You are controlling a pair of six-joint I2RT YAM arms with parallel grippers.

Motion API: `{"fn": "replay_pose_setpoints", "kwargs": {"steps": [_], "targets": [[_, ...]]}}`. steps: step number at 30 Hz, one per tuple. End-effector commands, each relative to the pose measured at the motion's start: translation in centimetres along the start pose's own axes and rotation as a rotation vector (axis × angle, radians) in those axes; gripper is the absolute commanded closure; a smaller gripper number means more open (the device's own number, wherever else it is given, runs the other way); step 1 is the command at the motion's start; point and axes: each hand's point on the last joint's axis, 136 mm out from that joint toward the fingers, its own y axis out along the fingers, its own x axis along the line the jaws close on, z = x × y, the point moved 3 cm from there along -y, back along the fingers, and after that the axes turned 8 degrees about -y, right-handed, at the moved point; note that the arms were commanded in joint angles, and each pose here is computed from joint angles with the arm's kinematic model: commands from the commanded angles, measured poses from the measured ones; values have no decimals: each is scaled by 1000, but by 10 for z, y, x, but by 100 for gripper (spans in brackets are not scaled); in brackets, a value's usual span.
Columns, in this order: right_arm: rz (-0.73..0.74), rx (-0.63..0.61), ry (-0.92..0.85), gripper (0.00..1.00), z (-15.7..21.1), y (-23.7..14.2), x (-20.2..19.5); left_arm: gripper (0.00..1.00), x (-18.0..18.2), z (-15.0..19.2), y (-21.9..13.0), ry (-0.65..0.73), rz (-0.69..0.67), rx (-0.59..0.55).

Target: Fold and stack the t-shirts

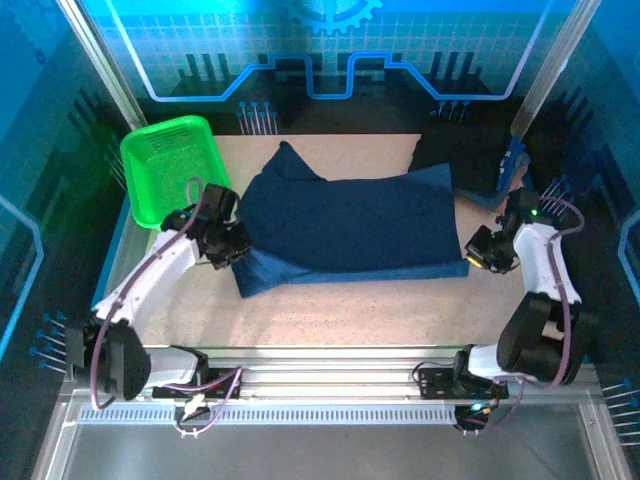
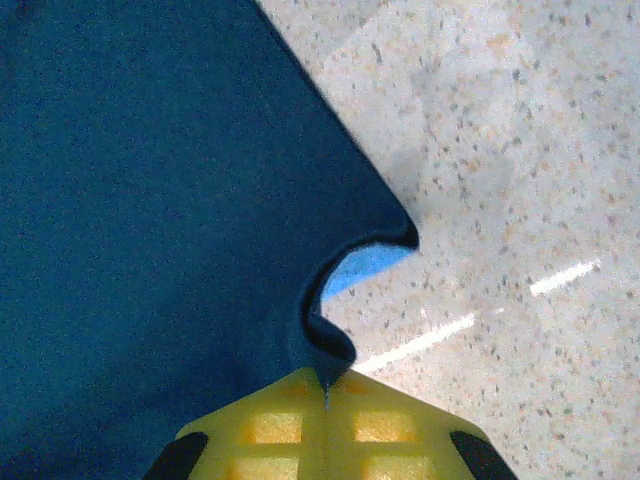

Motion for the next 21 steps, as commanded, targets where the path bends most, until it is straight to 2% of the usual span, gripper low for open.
{"fn": "replay_pose_setpoints", "kwargs": {"steps": [1, 11, 21], "targets": [[-1, -25, -53, 100, -21, 2, 8, 100, -8, -21, 6, 125, -28, -27], [42, 5, -118, 100, -44, 22, 19, 100, -31, -51, 31, 220, -44, -4], [77, 26, -145, 100, -55, 37, 27, 100, -37, -68, 32, 227, -20, -6]]}}
